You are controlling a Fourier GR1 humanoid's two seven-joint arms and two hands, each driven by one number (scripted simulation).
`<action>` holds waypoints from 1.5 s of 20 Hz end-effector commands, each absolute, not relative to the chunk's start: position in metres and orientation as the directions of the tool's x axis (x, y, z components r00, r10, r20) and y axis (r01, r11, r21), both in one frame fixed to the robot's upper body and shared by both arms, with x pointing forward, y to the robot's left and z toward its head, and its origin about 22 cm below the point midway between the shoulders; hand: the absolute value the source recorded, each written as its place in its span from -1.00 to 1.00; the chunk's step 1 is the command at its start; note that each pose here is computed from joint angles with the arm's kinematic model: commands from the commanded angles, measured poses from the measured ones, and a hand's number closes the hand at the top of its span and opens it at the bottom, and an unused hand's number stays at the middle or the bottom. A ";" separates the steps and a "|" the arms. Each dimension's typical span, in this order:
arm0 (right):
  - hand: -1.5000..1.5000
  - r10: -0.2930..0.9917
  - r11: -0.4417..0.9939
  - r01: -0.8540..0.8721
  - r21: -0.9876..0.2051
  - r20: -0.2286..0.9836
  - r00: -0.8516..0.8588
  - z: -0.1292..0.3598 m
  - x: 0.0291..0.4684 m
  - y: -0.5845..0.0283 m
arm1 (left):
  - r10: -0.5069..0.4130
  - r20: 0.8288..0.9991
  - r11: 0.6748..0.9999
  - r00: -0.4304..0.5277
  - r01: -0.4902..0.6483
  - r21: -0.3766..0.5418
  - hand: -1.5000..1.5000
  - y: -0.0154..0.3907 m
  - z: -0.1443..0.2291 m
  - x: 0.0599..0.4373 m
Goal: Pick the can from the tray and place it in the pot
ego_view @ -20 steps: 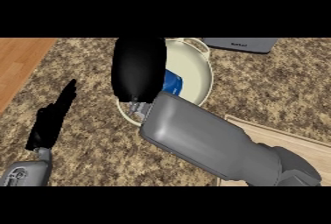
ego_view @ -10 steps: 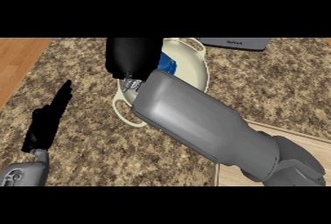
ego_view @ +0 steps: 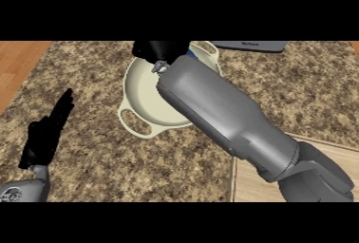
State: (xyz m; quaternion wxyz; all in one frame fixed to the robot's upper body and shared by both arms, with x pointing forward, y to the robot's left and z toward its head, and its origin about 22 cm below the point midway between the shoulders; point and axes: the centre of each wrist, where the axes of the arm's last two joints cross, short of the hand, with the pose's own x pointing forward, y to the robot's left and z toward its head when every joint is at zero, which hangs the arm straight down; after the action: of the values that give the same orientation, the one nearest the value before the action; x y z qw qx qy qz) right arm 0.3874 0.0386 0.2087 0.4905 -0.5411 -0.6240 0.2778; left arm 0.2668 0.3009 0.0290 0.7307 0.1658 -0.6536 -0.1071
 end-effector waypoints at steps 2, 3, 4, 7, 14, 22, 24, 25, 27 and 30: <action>1.00 0.919 0.290 0.403 -0.868 0.370 0.135 0.202 0.414 0.024 | -0.377 0.917 0.920 0.132 -0.059 0.387 0.00 0.298 0.031 0.267; 1.00 0.916 0.295 0.410 -0.863 0.378 0.137 0.200 0.411 0.027 | -0.385 0.915 0.916 0.124 -0.067 0.395 0.00 0.309 0.025 0.267; 1.00 0.927 0.255 0.386 -0.887 0.338 0.164 0.186 0.422 0.014 | -0.388 0.915 0.916 0.110 -0.062 0.395 0.00 0.304 0.027 0.262; 1.00 0.949 0.179 0.354 -0.918 0.256 0.185 0.182 0.429 0.009 | -0.378 0.919 0.921 0.113 -0.053 0.385 0.00 0.306 0.027 0.264; -1.00 0.825 0.448 0.355 -0.821 0.532 0.191 0.160 0.436 -0.013 | -0.369 0.925 0.927 0.085 -0.039 0.373 0.00 0.297 0.033 0.270; -1.00 0.796 0.523 0.392 -0.757 0.598 0.092 0.155 0.440 -0.018 | -0.371 0.925 0.927 0.080 -0.015 0.374 0.00 0.294 0.031 0.275; -1.00 0.751 0.592 0.466 -0.658 0.659 -0.023 0.171 0.437 -0.011 | -0.365 0.926 0.930 0.096 -0.002 0.367 0.00 0.289 0.028 0.273; -1.00 0.709 0.621 0.522 -0.584 0.702 -0.058 0.167 0.435 -0.013 | -0.376 0.923 0.925 0.080 -0.029 0.379 0.00 0.292 0.039 0.278; -1.00 0.643 0.678 0.558 -0.478 0.753 -0.136 0.187 0.434 -0.007 | -0.366 0.926 0.929 0.094 -0.016 0.369 0.00 0.286 0.034 0.276; -1.00 0.563 0.719 0.577 -0.388 0.812 -0.154 0.183 0.433 -0.012 | -0.375 0.920 0.923 0.114 -0.045 0.382 0.00 0.295 0.028 0.272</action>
State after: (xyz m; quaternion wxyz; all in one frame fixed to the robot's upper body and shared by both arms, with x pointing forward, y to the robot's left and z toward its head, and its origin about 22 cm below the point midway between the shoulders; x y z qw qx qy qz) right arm 0.4361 -0.0134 0.1772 0.5408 -0.4024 -0.7351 0.0718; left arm 0.2726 0.2937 0.0310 0.7249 0.1544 -0.6613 -0.1161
